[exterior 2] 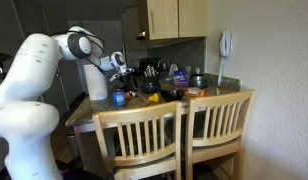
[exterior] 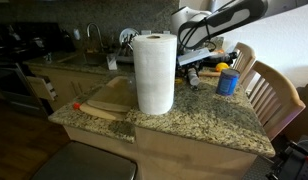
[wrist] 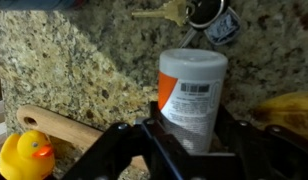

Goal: Put the white bottle inside the bowl

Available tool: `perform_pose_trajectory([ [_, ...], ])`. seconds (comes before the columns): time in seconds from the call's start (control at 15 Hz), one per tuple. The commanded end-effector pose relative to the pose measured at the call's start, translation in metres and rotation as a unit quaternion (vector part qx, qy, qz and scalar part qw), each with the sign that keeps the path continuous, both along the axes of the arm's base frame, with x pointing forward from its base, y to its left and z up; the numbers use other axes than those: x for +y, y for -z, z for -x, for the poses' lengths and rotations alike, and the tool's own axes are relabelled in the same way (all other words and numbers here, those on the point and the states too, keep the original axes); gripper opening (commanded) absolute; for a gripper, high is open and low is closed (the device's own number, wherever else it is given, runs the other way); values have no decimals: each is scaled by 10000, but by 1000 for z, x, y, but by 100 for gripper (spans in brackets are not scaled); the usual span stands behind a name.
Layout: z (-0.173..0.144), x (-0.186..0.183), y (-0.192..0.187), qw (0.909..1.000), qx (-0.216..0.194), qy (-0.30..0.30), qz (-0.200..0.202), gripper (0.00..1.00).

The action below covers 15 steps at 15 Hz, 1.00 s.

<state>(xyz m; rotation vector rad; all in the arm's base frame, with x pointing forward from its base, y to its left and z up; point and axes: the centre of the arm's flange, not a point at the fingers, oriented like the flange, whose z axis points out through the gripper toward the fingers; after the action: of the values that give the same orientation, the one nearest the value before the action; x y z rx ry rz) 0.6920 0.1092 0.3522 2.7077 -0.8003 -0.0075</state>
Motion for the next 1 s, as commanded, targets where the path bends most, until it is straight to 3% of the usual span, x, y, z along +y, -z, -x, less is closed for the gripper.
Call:
perform_pose_trajectory([
  [0.0, 6, -5, -16, 9999, -136, 43, -65, 29],
  [0.27, 12, -1, -59, 9986, -516, 56, -25, 29],
  [0.47, 30, 6, -112, 9930, -1174, 28, 140, 29],
  [0.67, 56, 24, -170, 9778, -2039, -6, 488, 29],
  [0.93, 33, 21, -231, 9483, -2942, 569, 1045, 29],
])
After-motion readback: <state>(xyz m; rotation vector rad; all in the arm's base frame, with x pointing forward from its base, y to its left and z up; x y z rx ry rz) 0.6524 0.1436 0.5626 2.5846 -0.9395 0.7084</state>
